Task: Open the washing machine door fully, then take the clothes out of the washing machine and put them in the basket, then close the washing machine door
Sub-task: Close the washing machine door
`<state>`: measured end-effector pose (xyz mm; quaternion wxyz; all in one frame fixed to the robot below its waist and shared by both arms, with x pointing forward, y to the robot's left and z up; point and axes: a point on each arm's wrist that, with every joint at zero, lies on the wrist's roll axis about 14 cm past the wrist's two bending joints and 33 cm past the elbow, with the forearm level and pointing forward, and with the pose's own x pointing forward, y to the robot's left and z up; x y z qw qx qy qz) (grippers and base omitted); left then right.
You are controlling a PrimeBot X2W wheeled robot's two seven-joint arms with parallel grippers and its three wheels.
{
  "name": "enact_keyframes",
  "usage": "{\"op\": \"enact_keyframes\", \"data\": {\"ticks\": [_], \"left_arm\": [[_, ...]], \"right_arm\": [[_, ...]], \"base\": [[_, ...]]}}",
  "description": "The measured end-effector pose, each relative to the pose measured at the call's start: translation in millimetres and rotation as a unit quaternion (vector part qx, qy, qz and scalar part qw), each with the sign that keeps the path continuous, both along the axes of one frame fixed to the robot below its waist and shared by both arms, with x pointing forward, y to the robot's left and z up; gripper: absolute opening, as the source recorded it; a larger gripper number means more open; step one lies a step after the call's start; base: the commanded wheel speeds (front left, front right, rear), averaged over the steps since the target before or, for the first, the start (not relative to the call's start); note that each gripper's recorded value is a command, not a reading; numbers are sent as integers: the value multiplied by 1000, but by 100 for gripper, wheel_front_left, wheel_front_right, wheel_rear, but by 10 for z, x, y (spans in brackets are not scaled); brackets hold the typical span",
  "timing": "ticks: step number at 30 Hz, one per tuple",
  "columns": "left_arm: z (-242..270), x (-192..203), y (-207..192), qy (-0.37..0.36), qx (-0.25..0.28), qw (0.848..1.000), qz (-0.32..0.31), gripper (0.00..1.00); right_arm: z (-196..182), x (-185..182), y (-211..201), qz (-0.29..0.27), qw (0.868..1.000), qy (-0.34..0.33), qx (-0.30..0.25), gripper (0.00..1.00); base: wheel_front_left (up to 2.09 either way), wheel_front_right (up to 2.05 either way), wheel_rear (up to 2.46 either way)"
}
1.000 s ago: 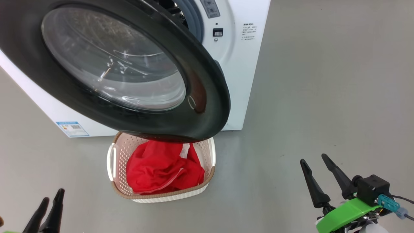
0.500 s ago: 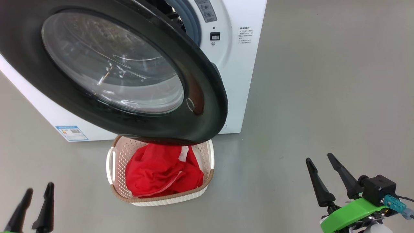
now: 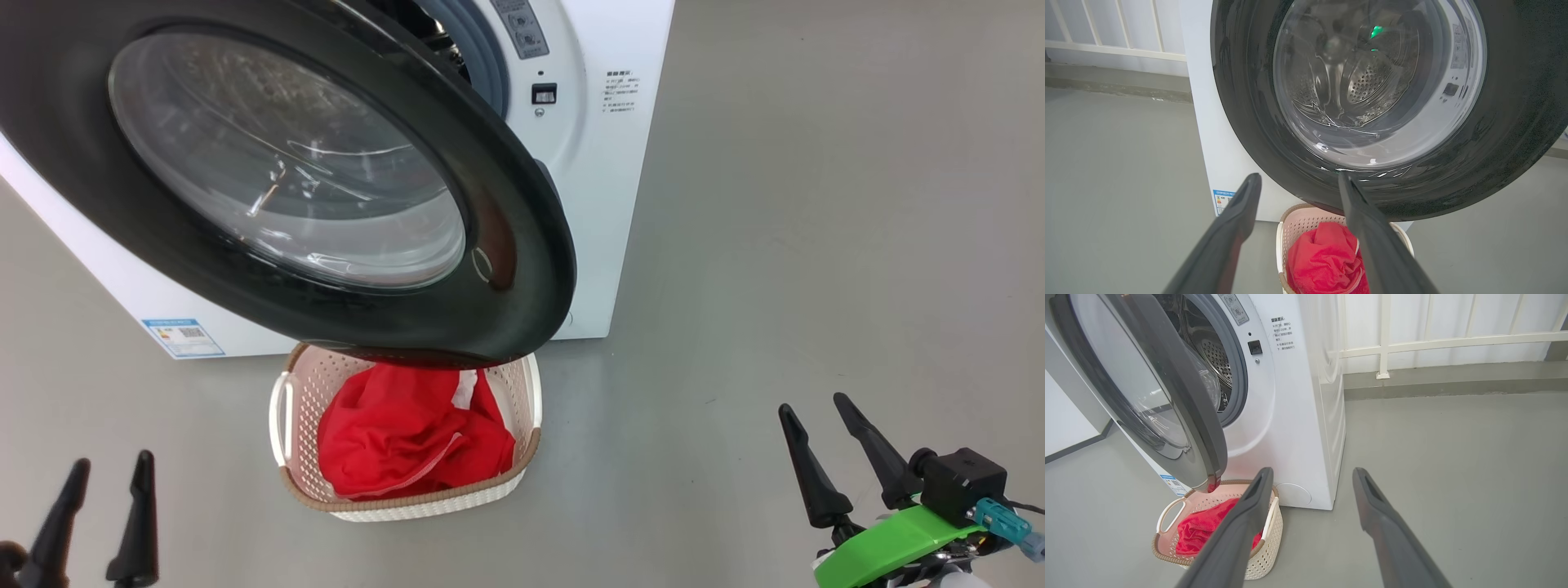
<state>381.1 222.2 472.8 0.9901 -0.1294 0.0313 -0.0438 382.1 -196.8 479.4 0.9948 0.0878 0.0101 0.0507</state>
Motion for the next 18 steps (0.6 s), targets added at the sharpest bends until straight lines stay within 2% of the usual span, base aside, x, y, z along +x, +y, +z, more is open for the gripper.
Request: {"op": "enact_keyframes", "data": {"ticks": [18], "left_arm": [[-117,-125,-144,10,18,1000,3,100]], "right_arm": [[-59,-63,-18,-7,1000,9,5,100]], "base": [[0,0,0]]}}
